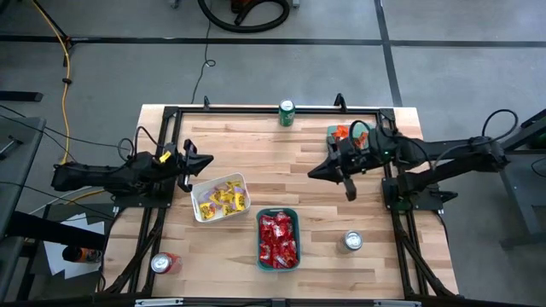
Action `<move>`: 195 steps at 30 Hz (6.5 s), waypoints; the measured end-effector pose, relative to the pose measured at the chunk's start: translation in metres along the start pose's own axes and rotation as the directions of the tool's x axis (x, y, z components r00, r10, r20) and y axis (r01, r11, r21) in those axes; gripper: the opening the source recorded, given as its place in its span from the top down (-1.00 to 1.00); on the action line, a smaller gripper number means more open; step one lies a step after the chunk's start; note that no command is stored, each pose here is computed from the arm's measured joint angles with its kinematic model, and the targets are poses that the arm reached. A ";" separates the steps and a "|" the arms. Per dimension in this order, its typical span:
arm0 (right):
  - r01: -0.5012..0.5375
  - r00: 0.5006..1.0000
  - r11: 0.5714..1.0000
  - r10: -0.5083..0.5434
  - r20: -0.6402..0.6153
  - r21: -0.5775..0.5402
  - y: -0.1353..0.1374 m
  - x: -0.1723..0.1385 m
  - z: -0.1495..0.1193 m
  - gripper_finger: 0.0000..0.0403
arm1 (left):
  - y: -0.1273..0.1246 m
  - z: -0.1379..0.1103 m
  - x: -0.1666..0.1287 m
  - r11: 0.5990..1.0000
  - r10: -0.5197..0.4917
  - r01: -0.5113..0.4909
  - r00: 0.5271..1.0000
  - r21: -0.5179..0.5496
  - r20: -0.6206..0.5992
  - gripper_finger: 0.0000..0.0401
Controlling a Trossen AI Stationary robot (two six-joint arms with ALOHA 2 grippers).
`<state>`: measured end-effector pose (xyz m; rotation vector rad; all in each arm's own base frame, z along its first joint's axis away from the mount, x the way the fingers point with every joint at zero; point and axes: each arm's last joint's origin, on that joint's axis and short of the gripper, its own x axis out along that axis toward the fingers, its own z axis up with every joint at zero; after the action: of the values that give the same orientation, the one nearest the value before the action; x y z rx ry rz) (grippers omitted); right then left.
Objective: Sort candy
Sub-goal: Return to Home Position
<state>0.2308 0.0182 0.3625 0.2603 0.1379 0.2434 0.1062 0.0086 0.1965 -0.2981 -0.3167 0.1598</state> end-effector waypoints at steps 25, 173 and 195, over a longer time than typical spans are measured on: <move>-0.037 0.997 0.997 0.042 0.070 -0.073 0.000 -0.095 -0.081 1.00 | 0.001 -0.003 0.000 0.998 0.016 -0.018 0.999 -0.060 -0.031 1.00; 0.133 0.981 0.982 -0.110 0.162 -0.137 -0.035 -0.112 -0.205 1.00 | -0.005 -0.025 -0.019 0.987 -0.103 0.133 0.951 0.087 -0.292 1.00; 0.133 0.980 0.982 -0.110 0.163 -0.137 -0.035 -0.112 -0.204 1.00 | -0.005 -0.025 -0.019 0.987 -0.102 0.133 0.951 0.087 -0.292 1.00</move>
<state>0.0972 0.0050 0.1688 0.1222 -0.0183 0.1097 0.0968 -0.0062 0.1701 -0.1926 -0.0368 0.0138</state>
